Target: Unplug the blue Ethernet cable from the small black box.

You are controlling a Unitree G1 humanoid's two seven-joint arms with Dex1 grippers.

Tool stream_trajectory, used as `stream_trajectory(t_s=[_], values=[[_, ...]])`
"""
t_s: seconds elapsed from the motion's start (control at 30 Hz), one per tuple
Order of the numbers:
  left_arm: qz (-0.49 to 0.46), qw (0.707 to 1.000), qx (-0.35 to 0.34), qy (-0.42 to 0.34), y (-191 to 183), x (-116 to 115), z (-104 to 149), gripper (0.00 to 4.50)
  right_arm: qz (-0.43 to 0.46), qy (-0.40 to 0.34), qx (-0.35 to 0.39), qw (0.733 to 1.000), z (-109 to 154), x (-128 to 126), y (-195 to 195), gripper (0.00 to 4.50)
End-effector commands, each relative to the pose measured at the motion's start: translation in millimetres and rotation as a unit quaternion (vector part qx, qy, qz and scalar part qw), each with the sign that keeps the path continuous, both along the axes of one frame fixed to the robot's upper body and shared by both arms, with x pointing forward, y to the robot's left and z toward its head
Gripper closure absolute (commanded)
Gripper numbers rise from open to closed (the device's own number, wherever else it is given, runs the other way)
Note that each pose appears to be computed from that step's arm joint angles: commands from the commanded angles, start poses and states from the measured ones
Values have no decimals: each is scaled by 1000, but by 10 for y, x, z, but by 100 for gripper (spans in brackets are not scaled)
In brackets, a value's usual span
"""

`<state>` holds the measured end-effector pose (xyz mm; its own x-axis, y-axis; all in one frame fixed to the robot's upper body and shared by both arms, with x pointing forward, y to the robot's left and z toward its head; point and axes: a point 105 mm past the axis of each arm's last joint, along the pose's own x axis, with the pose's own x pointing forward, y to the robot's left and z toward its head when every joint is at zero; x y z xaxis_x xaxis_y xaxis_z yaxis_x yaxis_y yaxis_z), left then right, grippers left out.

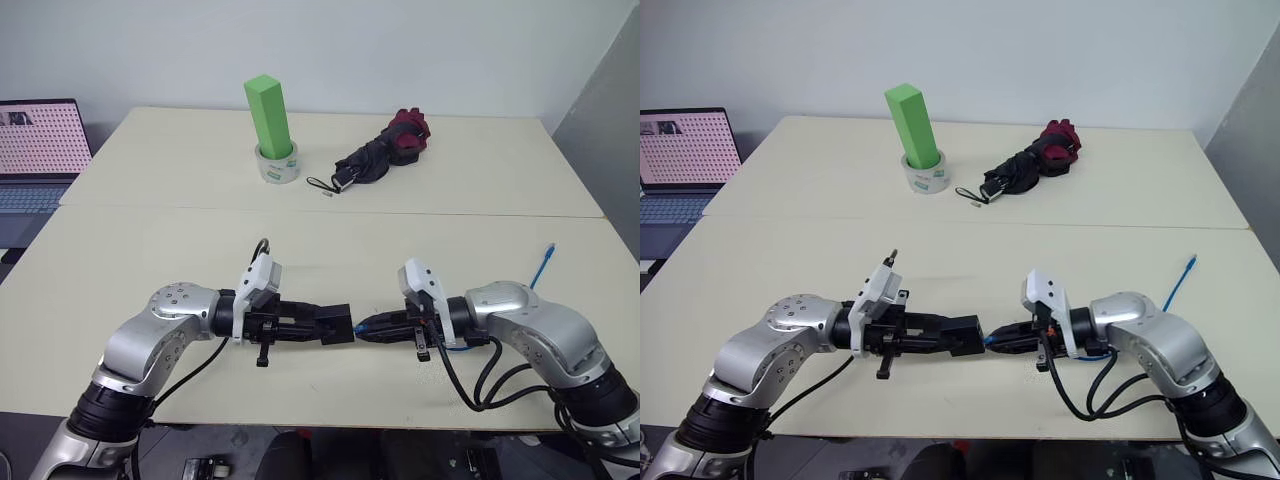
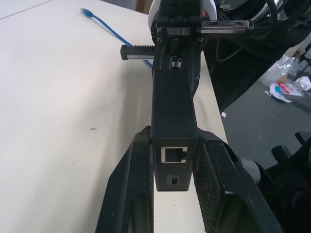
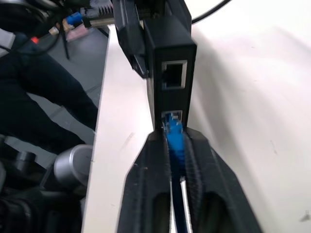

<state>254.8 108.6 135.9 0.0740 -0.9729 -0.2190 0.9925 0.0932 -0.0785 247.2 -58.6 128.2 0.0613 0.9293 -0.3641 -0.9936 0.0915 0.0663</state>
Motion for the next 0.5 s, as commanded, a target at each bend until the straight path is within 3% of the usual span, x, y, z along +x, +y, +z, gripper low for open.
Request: stream_trajectory(t_s=[0.03,0.1,0.5], values=[[7,1000,-13,-21,29,59,162,373,30,-26,5,999,98,-98,47,300],[3,1000,-9,-20,50,46,165,373,31,-21,7,999,125,-113,22,253],[-19,1000,-2,-17,61,-74,185,373,8,27,41,999,164,-75,29,251]])
